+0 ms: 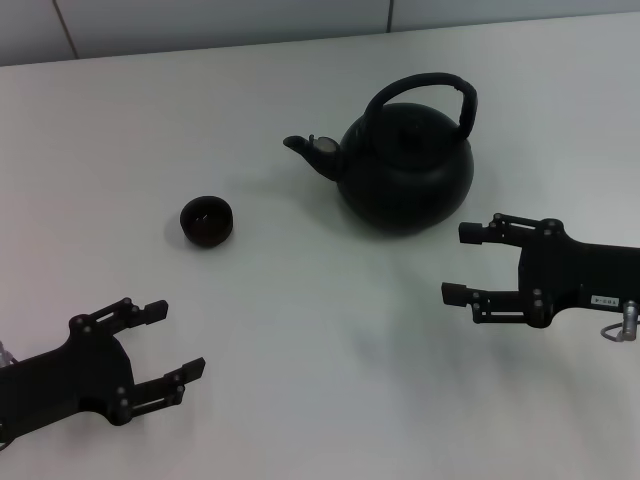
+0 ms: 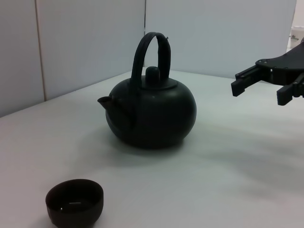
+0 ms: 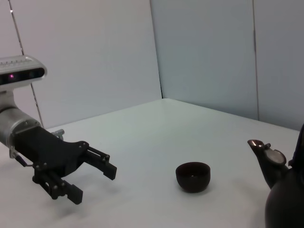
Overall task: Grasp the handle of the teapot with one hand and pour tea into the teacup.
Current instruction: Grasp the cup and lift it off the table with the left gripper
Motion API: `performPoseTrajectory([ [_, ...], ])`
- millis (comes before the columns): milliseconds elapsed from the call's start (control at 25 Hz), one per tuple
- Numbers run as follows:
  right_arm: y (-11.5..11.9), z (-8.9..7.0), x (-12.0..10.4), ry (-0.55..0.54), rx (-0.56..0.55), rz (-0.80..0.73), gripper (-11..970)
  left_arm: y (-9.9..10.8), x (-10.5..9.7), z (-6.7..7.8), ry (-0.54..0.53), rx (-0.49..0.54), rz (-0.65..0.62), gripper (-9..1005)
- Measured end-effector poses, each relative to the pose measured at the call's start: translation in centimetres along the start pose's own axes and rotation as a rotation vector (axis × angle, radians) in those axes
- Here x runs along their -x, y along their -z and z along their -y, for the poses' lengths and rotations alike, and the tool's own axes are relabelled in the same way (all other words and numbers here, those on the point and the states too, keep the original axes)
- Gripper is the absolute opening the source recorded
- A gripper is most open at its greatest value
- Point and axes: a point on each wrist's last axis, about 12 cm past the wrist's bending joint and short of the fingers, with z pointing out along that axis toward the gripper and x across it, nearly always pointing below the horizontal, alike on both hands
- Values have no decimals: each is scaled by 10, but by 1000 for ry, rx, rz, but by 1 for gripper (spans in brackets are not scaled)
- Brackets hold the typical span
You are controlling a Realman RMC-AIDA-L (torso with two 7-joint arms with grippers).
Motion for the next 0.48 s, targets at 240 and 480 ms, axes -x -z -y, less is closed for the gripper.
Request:
performPoseTrajectory([
  [240, -1, -1, -1, 4, 5, -1, 816, 0, 0, -1, -1, 6, 2, 803],
  [480, -1, -1, -2, 4, 5, -2, 815, 0, 1, -2, -2, 12, 5, 803],
])
